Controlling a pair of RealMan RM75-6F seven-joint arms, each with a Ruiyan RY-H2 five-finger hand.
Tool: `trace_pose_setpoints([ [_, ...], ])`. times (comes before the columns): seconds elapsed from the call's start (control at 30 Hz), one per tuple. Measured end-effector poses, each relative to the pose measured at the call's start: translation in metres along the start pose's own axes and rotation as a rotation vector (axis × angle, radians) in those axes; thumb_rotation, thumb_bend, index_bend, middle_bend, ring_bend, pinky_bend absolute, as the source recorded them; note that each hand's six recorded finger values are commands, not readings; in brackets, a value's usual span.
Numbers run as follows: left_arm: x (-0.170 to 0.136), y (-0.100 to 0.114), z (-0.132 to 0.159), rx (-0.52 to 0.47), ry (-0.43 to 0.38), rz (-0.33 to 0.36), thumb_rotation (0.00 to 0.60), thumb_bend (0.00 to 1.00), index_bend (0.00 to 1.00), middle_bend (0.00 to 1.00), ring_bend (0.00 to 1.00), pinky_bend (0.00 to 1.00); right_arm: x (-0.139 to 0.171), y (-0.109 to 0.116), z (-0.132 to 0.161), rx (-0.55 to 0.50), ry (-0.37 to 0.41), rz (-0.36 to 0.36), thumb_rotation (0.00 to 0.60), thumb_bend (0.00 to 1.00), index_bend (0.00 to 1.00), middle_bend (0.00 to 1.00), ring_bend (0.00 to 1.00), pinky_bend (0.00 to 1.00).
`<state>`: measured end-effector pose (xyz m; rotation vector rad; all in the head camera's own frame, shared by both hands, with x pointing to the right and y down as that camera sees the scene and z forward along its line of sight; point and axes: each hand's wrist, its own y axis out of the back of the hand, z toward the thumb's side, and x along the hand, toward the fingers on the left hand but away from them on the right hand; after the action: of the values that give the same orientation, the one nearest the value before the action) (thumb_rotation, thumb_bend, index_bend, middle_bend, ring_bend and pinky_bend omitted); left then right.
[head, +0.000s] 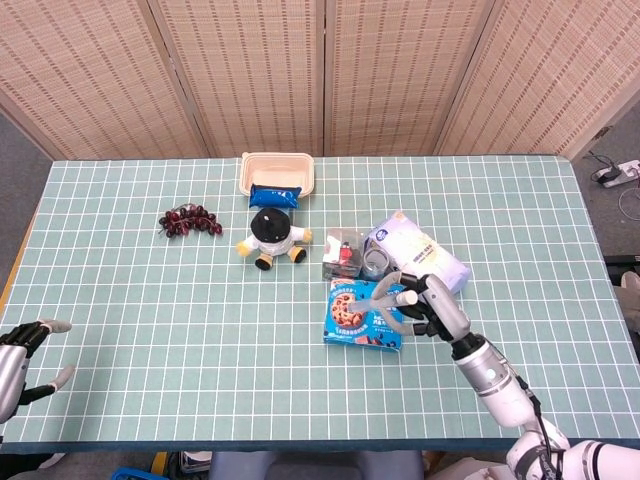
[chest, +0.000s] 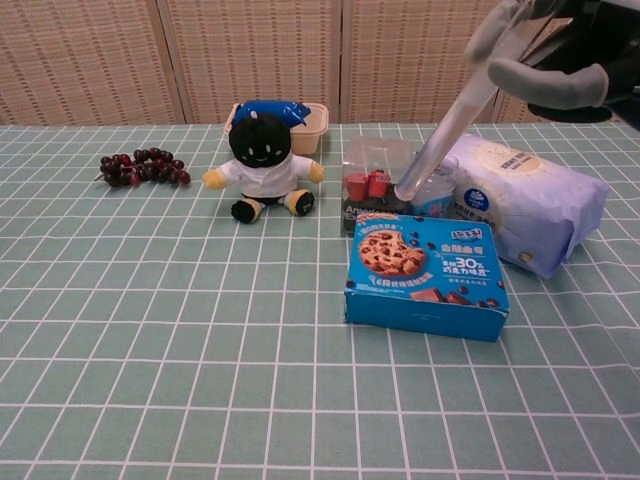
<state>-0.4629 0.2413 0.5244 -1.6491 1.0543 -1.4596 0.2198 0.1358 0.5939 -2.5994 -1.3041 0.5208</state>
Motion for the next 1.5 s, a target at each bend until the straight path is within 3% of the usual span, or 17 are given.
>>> trace_pose_setpoints([
  [0.17,0.0,0.001,0.0,-0.002,0.001,0.004,0.6,0.24,0.4,0.35,0.33,0.44,0.0,-0.002,-0.008,0.262,-0.001,-0.016,0.6,0.61,0.79,1.0,1.0,1.0],
  [0.3,0.0,0.001,0.0,-0.003,0.002,0.004,0.6,0.24,0.4,0.35,0.33,0.44,0.0,-0.004,-0.011,0.359,-0.004,-0.026,0.6,0.61,0.79,1.0,1.0,1.0],
  [0.4,0.0,0.001,0.0,-0.002,0.003,0.003,0.6,0.24,0.4,0.35,0.33,0.44,0.0,-0.005,-0.012,0.325,-0.009,-0.028,0.6,0.61,0.79,1.0,1.0,1.0],
  [0.63,-0.001,0.001,0.0,-0.004,0.0,0.006,0.6,0.24,0.4,0.35,0.33,0.44,-0.002,0.001,-0.012,0.081,-0.02,-0.053,0.6,0.62,0.79,1.0,1.0,1.0],
  [0.7,0.0,0.001,0.0,-0.002,0.0,0.004,0.6,0.24,0.4,0.35,0.33,0.44,-0.003,0.005,-0.011,0.057,-0.015,-0.071,0.6,0.62,0.79,1.0,1.0,1.0],
  [1.03,-0.001,0.002,0.001,-0.007,0.0,0.009,0.6,0.24,0.4,0.35,0.33,0.44,-0.021,0.025,-0.009,0.104,0.001,-0.198,0.6,0.62,0.79,1.0,1.0,1.0],
  [1.5,-0.001,0.001,0.001,-0.003,-0.003,0.002,0.6,0.24,0.4,0.35,0.33,0.44,-0.036,0.033,-0.032,0.183,-0.053,-0.262,0.6,0.62,0.79,1.0,1.0,1.0],
])
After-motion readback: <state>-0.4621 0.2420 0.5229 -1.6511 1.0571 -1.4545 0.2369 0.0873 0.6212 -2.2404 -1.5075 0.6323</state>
